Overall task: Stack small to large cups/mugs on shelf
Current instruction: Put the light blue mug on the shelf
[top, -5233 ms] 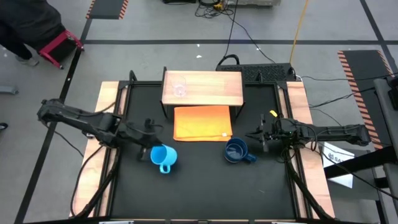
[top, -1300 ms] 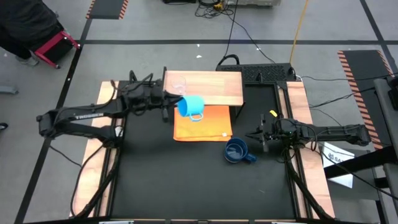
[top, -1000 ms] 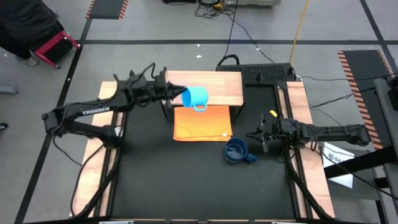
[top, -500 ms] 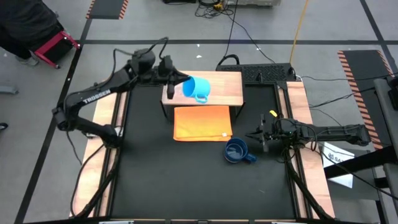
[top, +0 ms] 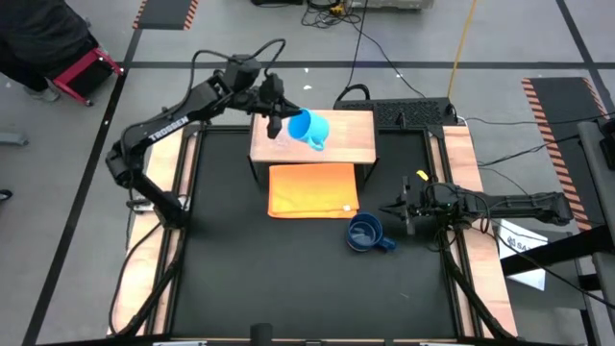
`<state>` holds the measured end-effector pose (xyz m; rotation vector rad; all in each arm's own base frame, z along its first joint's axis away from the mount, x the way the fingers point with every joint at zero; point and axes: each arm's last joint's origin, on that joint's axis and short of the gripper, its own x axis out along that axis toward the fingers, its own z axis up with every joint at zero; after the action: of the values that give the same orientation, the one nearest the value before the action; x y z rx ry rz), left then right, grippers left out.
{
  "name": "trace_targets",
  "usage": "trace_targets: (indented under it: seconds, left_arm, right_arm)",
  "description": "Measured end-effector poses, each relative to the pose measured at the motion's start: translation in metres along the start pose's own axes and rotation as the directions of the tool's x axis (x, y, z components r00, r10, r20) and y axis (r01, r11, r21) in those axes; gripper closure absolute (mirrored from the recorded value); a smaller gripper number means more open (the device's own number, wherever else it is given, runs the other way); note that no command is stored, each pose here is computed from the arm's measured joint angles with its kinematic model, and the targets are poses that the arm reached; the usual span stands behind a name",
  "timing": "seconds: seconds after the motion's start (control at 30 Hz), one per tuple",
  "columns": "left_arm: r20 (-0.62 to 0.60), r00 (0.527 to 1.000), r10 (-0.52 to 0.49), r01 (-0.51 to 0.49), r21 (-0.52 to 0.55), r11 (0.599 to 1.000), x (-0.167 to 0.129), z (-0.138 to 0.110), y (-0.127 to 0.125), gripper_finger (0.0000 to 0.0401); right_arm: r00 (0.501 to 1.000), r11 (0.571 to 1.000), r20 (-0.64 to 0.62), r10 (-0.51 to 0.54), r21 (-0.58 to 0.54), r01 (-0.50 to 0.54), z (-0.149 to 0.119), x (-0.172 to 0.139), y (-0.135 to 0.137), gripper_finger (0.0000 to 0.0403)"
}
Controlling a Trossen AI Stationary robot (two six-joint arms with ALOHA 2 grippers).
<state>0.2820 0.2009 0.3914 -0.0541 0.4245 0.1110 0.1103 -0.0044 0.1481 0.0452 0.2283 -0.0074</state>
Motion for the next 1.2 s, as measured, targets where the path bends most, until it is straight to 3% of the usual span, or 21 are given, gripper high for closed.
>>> trace_targets:
  seconds: [0.37, 0.57, 1.0, 1.2]
  left_arm:
    - [-0.022, 0.999, 0.037, -0.036, 0.027, 0.999, -0.003, 0.028, 0.027, 0.0397]
    - [-0.037, 0.999, -0.015, 0.016, 0.019, 1.0, 0.002, 0.035, 0.044, 0.0397]
    - [-0.176, 0.981, -0.081, 0.108, 0.149, 0.983, 0.013, 0.036, 0.052, 0.0397]
    - [-0.173, 0.982, -0.07, 0.106, 0.205, 0.973, 0.018, 0.042, 0.049, 0.0397]
  right_arm:
    - [1.0, 1.0, 0.0, 0.0, 0.003, 0.0, 0.0, 0.0, 0.0, 0.0403]
    - [1.0, 1.0, 0.0, 0.0, 0.003, 0.0, 0.0, 0.0, 0.0, 0.0403]
    - [1.0, 1.0, 0.0, 0.0, 0.018, 0.0, 0.0, 0.0, 0.0, 0.0403]
    - [1.0, 1.0, 0.001, 0.0, 0.017, 0.0, 0.0, 0.0, 0.0, 0.0403]
